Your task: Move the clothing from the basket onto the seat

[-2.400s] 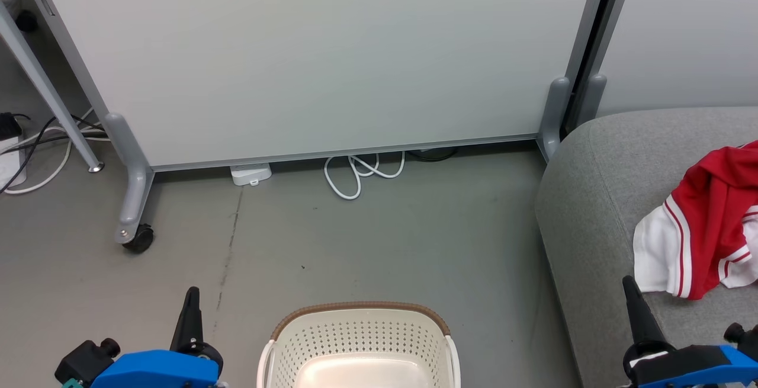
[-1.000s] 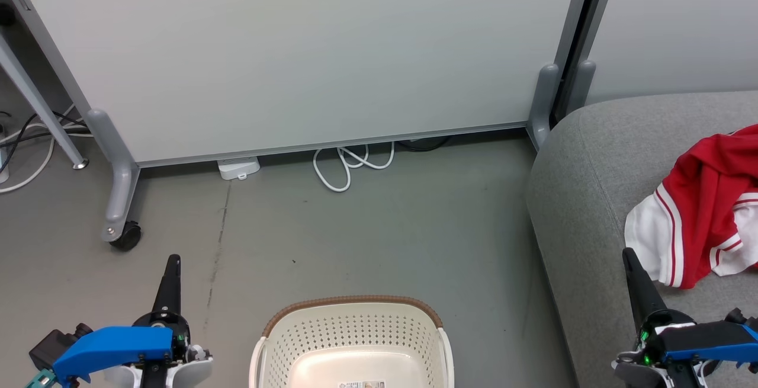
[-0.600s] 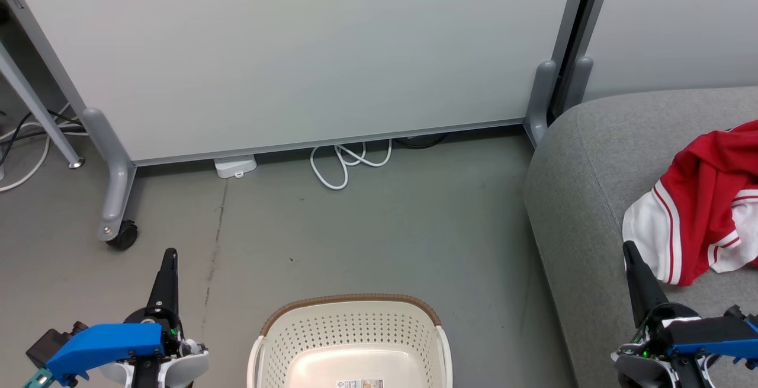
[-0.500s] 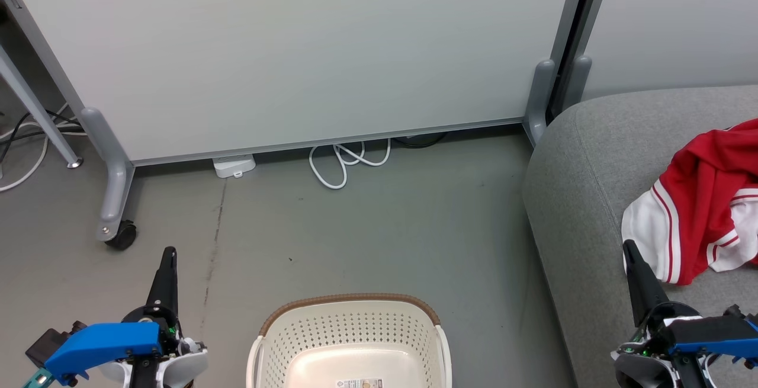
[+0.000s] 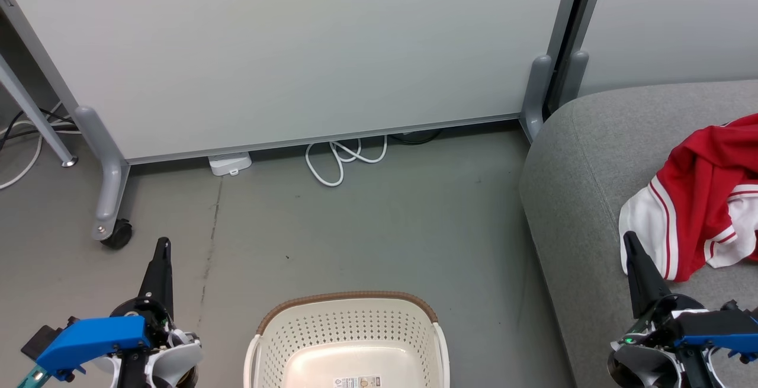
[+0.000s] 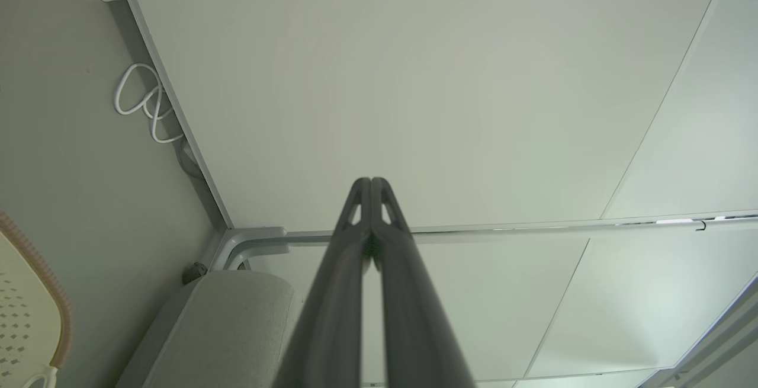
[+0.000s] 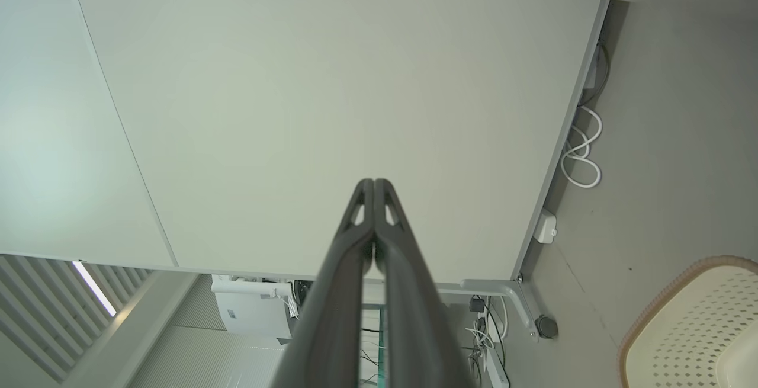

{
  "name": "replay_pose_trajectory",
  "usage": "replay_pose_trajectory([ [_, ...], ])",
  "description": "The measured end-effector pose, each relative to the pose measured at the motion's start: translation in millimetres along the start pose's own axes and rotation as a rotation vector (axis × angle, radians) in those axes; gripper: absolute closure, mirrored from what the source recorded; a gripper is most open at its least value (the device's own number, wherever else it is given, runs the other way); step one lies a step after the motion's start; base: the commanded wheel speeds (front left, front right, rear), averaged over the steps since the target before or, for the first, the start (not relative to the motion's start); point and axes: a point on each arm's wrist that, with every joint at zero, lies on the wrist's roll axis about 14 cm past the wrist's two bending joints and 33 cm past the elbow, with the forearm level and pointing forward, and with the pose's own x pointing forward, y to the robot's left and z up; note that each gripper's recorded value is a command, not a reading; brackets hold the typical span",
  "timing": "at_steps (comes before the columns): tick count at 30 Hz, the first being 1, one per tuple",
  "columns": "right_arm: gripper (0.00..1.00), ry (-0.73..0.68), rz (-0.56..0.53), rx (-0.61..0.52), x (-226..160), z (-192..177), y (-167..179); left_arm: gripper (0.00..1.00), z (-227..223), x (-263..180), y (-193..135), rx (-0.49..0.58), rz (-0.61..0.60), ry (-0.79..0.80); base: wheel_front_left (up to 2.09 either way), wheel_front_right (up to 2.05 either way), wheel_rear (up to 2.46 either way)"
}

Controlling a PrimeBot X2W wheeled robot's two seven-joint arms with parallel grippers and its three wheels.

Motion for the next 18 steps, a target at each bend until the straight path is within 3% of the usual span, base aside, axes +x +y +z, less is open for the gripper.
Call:
replay_pose_trajectory([
  [18,1.00,-0.002,0.003,0.015,0.5,0.6,0.6,1.00,0.0,1.2,-2.0,-0.015,-0.007,0.000,0.00,0.00,0.00],
])
